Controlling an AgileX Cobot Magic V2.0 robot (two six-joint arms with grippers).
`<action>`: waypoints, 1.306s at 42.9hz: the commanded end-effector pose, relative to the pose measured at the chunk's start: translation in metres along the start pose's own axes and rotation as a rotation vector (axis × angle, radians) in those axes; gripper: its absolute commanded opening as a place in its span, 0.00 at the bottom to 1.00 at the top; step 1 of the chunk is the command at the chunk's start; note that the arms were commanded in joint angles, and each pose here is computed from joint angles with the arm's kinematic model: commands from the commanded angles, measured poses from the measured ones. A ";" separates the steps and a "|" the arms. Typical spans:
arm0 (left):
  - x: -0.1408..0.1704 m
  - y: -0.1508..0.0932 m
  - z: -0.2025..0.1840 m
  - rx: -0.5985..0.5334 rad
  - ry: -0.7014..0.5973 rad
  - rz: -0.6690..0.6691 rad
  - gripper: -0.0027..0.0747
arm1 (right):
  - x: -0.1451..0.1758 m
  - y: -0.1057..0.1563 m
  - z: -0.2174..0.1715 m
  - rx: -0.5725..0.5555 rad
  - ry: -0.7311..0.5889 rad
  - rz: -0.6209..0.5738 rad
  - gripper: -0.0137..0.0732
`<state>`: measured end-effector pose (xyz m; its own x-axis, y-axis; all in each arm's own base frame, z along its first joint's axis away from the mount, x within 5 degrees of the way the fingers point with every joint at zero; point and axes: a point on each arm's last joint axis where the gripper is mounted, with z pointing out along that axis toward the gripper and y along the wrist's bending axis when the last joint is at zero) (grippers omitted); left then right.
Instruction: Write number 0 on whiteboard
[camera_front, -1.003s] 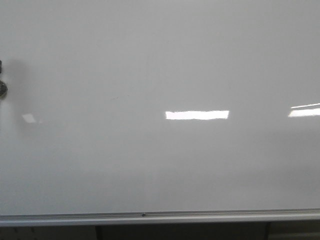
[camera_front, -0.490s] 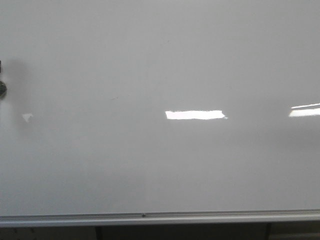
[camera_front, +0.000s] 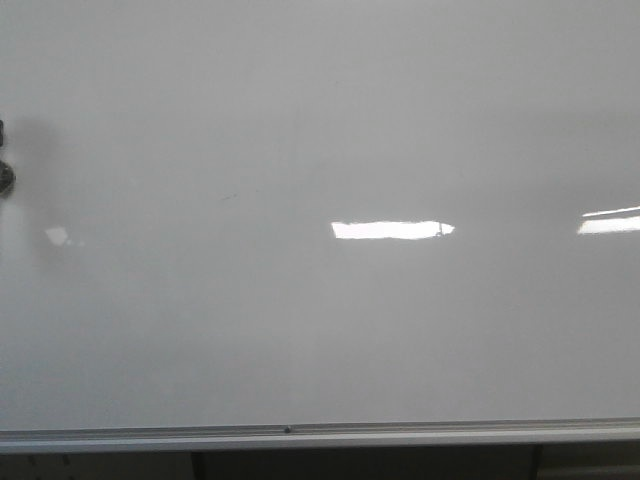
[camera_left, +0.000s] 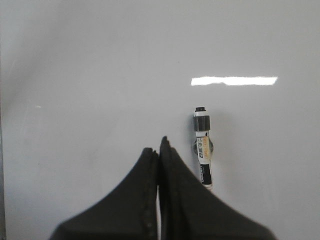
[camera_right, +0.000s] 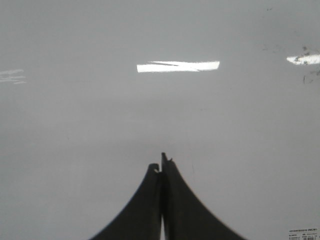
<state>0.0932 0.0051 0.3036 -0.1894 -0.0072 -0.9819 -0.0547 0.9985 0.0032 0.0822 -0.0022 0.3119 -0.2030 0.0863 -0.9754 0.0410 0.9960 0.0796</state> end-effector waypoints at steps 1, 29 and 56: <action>-0.018 0.000 -0.001 0.003 -0.094 0.000 0.16 | -0.017 0.002 -0.001 -0.009 -0.090 -0.016 0.17; -0.014 -0.004 0.048 0.031 0.069 -0.053 0.78 | -0.017 0.002 -0.001 -0.010 -0.091 -0.016 0.76; 0.033 -0.049 0.199 0.132 0.315 -0.074 0.78 | -0.017 0.002 -0.001 -0.010 -0.090 -0.016 0.76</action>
<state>0.2687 -0.0304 0.2213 -0.5832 -0.0496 -0.8108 0.0441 0.9947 -0.0926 0.0825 -0.0019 0.3119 -0.2045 0.0858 -0.9751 0.0383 0.9961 0.0796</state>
